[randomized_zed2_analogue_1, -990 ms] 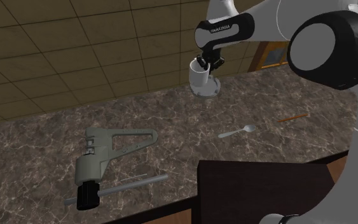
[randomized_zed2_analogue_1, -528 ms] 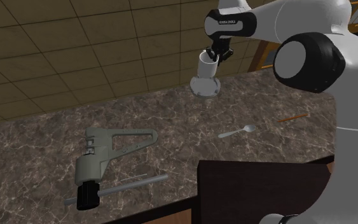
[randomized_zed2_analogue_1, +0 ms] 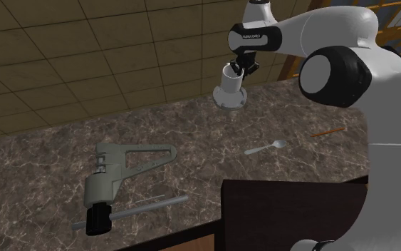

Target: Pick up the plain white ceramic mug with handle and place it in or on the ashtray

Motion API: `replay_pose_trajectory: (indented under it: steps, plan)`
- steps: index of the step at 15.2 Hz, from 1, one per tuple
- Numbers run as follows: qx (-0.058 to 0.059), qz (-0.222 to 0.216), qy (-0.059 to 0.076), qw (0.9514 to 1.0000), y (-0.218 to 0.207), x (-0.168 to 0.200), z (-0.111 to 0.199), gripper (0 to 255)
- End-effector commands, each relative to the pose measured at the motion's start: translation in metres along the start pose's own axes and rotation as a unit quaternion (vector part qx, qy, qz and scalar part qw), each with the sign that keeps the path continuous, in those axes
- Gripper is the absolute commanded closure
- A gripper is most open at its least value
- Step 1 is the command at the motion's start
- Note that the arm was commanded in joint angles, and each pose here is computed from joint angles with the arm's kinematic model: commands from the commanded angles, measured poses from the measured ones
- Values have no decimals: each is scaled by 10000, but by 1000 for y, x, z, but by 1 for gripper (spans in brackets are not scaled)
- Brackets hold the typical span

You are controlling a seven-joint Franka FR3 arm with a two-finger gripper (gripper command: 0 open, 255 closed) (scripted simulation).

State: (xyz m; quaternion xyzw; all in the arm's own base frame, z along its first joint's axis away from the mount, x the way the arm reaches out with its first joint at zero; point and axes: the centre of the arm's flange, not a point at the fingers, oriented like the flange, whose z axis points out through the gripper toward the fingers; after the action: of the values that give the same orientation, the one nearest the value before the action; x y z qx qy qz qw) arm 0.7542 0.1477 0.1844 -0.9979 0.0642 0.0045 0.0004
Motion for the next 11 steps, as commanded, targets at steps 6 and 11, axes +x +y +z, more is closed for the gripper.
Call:
replay_pose_trajectory:
  steps: [6, 11]
  plan:
    - [2, 0, 5, 10000, 0, 0, 36, 255]
    - [2, 0, 5, 10000, 0, 0, 44, 255]
